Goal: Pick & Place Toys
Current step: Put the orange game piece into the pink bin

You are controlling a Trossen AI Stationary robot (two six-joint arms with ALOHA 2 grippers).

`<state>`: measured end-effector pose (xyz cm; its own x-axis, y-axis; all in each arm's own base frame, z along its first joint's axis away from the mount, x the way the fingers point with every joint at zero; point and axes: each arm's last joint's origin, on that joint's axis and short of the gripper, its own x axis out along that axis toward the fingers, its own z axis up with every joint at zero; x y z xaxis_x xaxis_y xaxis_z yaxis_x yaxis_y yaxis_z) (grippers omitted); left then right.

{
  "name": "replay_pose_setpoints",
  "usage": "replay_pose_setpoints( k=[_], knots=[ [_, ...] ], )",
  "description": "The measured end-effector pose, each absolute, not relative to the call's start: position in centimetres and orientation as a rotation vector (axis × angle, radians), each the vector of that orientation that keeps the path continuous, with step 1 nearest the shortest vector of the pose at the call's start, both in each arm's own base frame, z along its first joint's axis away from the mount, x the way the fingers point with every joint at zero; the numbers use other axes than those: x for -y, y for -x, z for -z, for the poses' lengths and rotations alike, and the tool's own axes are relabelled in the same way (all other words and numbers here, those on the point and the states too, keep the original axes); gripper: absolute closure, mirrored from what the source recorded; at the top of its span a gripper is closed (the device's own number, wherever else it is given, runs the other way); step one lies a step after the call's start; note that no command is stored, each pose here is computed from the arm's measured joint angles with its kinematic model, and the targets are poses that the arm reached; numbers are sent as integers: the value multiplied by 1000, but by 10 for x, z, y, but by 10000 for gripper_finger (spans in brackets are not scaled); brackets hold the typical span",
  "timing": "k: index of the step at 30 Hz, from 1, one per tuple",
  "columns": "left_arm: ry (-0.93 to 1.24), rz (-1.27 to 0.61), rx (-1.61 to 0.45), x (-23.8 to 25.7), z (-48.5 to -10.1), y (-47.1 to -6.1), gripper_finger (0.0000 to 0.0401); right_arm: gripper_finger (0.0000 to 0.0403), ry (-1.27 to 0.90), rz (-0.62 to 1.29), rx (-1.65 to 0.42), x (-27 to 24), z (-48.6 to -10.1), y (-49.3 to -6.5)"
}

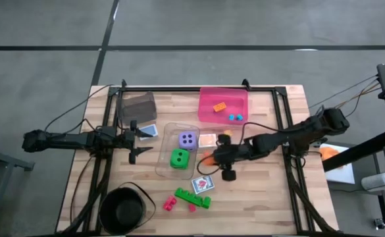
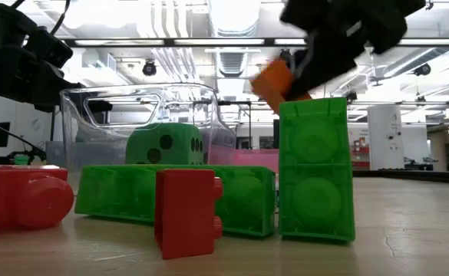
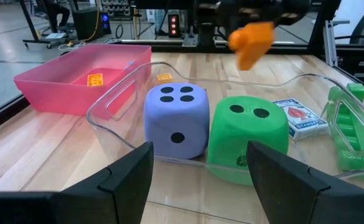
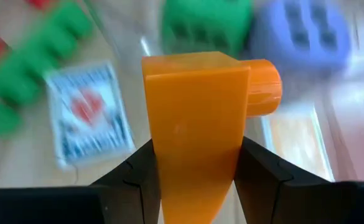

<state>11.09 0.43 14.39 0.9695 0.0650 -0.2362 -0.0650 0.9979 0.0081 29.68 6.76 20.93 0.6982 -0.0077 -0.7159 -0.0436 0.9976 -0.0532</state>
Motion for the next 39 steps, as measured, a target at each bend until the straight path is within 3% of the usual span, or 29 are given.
replay_pose_setpoints(
  k=[8,12,26,39],
  knots=[
    [0,-65,-239,-4,-144,-111,143,251,141,-103,-365,-80,-208,-310],
    [0,-66,-239,-4,-144,-111,143,251,208,-84,-266,-70,-208,-311],
    [-1,-65,-239,-4,-144,-111,143,251,214,92,-241,5,-210,-313],
    [-1,-65,-239,-4,-144,-111,144,251,133,398,-335,101,-204,-294]
  ],
)
